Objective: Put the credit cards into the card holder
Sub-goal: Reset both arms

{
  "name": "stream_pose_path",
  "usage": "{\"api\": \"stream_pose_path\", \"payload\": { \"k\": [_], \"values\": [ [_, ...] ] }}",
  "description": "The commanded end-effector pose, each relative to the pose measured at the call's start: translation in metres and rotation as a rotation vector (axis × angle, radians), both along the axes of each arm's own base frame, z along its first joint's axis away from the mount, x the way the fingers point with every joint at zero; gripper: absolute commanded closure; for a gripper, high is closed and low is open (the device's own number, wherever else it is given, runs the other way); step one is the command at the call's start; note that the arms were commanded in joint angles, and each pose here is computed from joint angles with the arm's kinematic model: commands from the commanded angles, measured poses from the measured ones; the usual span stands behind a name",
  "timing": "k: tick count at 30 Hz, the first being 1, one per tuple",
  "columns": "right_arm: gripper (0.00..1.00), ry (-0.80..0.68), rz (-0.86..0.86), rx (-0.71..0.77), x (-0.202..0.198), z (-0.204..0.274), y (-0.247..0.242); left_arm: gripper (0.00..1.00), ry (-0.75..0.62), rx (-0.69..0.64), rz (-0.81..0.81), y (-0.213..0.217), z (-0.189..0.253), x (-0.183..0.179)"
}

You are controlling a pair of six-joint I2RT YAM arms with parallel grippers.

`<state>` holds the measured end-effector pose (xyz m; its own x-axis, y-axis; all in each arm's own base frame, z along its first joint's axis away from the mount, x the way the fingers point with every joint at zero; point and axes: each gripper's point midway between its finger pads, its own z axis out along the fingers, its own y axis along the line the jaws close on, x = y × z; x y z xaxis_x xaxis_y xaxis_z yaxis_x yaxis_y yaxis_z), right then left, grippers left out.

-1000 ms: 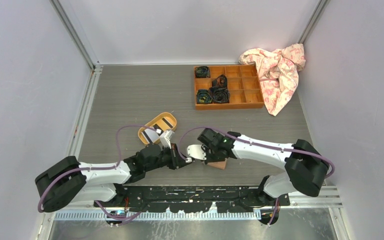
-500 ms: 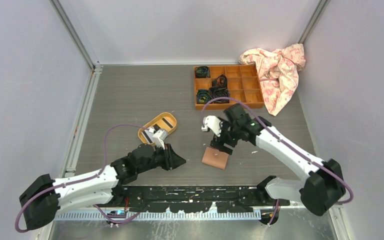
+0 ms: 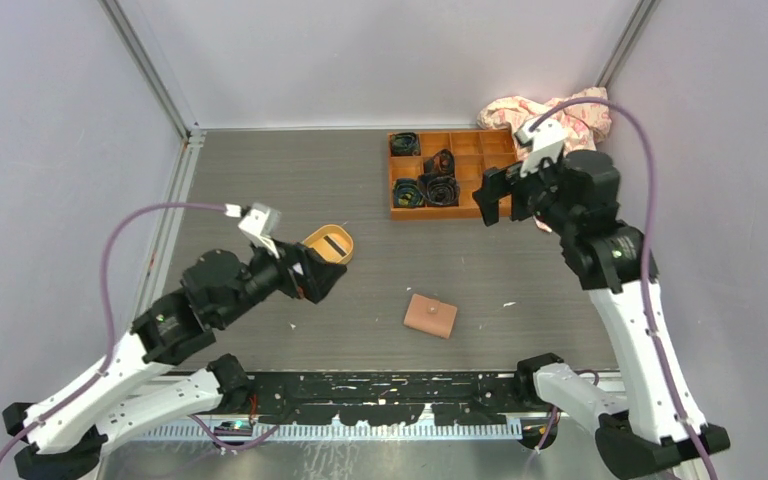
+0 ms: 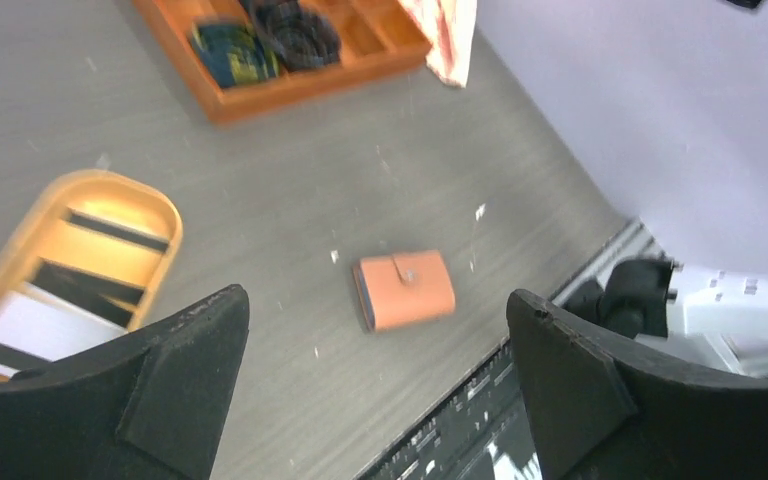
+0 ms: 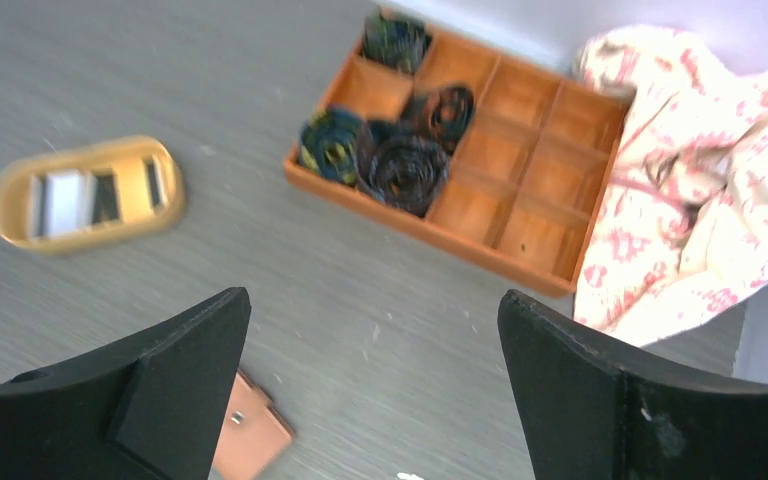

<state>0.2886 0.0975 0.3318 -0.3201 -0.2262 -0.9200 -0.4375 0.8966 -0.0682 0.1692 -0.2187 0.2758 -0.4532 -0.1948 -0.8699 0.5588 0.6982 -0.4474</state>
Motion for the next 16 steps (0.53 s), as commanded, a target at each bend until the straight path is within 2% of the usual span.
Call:
{"api": "stream_pose_path", "payload": {
  "k": [1,4,7,16],
  "values": [
    [0.00,-0.057,-0.078,0.235,-0.029,0.067,0.002,0.00,-0.055,0.159,0.053,0.026,0.040,0.007],
    [0.00,-0.075,-0.201,0.378,-0.039,0.095,-0.010,0.00,-0.070,0.189,0.063,0.033,0.058,0.006],
    [0.01,-0.100,-0.211,0.413,-0.056,0.113,-0.015,0.00,-0.088,0.189,0.064,0.037,0.072,0.005],
    [0.01,-0.094,-0.160,0.367,-0.066,0.114,-0.016,0.00,-0.103,0.173,0.028,0.034,0.077,0.000]
  ]
}}
